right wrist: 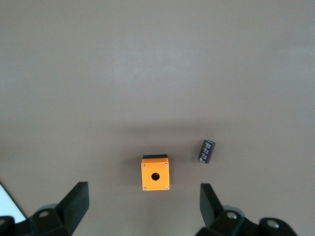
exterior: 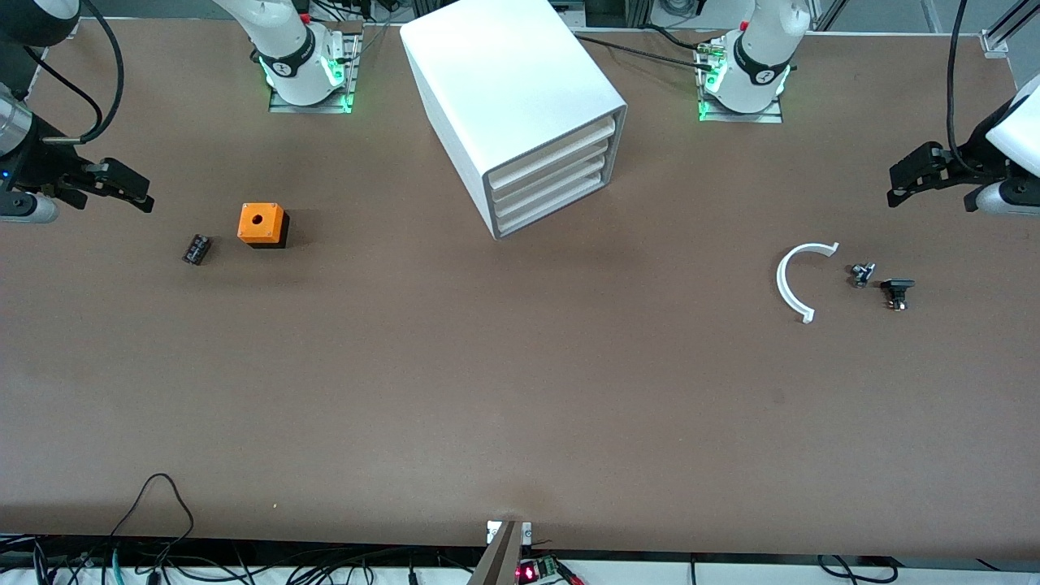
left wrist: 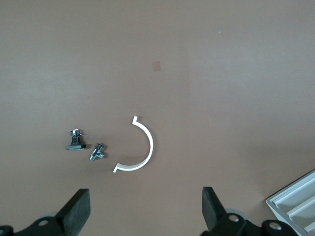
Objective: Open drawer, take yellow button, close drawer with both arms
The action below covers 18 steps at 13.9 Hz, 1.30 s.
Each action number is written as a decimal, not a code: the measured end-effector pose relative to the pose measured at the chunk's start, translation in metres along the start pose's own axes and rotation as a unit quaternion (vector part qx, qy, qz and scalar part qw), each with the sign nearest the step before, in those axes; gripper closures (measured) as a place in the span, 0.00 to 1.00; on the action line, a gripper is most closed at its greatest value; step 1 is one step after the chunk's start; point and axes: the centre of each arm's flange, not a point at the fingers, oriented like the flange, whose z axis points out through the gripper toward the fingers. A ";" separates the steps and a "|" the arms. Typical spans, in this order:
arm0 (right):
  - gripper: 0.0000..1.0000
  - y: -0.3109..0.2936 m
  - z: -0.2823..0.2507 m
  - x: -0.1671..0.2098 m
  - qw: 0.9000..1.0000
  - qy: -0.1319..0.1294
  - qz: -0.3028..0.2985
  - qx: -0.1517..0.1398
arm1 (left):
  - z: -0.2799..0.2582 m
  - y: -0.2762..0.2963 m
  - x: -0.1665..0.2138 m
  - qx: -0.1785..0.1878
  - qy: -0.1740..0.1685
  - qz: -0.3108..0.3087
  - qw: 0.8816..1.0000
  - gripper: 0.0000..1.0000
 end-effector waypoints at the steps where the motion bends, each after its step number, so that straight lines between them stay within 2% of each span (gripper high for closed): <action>1: 0.00 0.000 0.000 0.000 1.000 0.000 0.000 0.000 | 0.000 0.002 0.000 0.000 0.000 0.001 1.000 0.00; 5: 0.00 0.000 0.000 0.000 1.000 0.000 0.000 0.000 | -0.001 0.005 0.000 -0.006 0.001 0.003 1.000 0.00; 9: 0.00 0.000 0.000 0.000 1.000 0.000 0.000 0.000 | 0.026 0.015 0.017 -0.069 -0.019 -0.002 0.997 0.00; 14: 0.00 0.000 0.000 0.000 1.000 0.000 0.000 0.000 | 0.085 0.031 0.041 -0.110 -0.070 -0.002 0.991 0.00; 16: 0.00 0.000 0.000 0.000 1.000 0.000 0.000 0.000 | 0.119 0.042 0.047 -0.147 -0.104 -0.006 0.984 0.00; 18: 0.00 0.000 0.000 0.000 1.000 0.000 0.000 0.000 | 0.161 0.060 0.050 -0.196 -0.143 -0.010 0.970 0.00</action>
